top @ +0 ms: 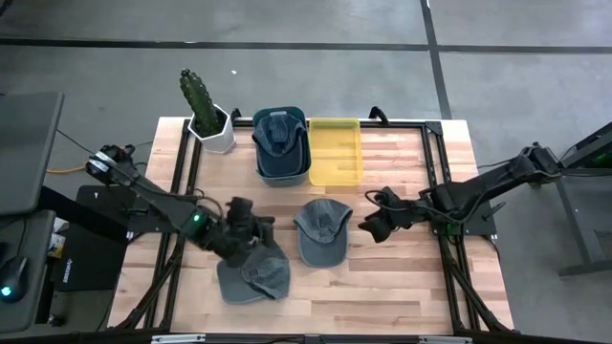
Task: Pick & Place hat
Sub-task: Put the top gray cap into the yellow bin
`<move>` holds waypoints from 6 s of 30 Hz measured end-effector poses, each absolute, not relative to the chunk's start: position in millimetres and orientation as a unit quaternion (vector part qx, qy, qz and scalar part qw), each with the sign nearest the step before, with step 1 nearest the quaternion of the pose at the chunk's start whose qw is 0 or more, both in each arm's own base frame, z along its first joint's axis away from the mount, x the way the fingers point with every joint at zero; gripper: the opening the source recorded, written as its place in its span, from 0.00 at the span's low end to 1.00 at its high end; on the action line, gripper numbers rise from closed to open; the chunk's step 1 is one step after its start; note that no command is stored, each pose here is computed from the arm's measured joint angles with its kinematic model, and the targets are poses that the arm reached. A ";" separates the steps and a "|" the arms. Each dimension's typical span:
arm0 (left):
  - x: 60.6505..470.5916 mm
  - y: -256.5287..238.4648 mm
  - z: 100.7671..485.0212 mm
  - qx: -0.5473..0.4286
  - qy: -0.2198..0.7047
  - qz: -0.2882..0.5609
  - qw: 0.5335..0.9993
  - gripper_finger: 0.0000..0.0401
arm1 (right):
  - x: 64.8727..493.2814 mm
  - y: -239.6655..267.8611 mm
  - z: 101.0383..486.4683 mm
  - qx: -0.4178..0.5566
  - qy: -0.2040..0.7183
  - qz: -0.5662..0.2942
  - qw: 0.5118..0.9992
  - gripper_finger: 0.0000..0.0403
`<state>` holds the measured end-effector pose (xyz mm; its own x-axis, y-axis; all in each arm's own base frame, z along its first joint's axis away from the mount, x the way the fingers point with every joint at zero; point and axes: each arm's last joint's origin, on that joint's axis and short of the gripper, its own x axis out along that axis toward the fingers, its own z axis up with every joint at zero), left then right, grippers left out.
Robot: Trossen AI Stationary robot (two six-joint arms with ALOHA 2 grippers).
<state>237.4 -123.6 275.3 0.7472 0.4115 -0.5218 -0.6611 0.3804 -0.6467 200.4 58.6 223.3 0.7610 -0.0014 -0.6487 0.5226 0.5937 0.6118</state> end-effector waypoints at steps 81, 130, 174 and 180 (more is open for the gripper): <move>104.2 -129.8 254.1 -0.338 0.105 0.189 0.916 0.00 | 265.0 36.4 111.0 0.680 0.248 -0.252 0.642 0.29; 104.5 -130.2 254.1 -0.346 0.112 0.188 0.912 0.00 | 218.5 35.5 214.8 0.572 0.104 -0.192 0.791 0.02; 104.6 -127.1 258.0 -0.427 0.010 0.214 0.878 0.00 | 205.1 -215.0 254.4 0.407 0.208 -0.313 0.833 0.02; 104.6 -127.1 258.0 -0.427 0.010 0.214 0.878 0.00 | 219.4 -234.0 234.9 0.440 0.239 -0.297 0.813 0.02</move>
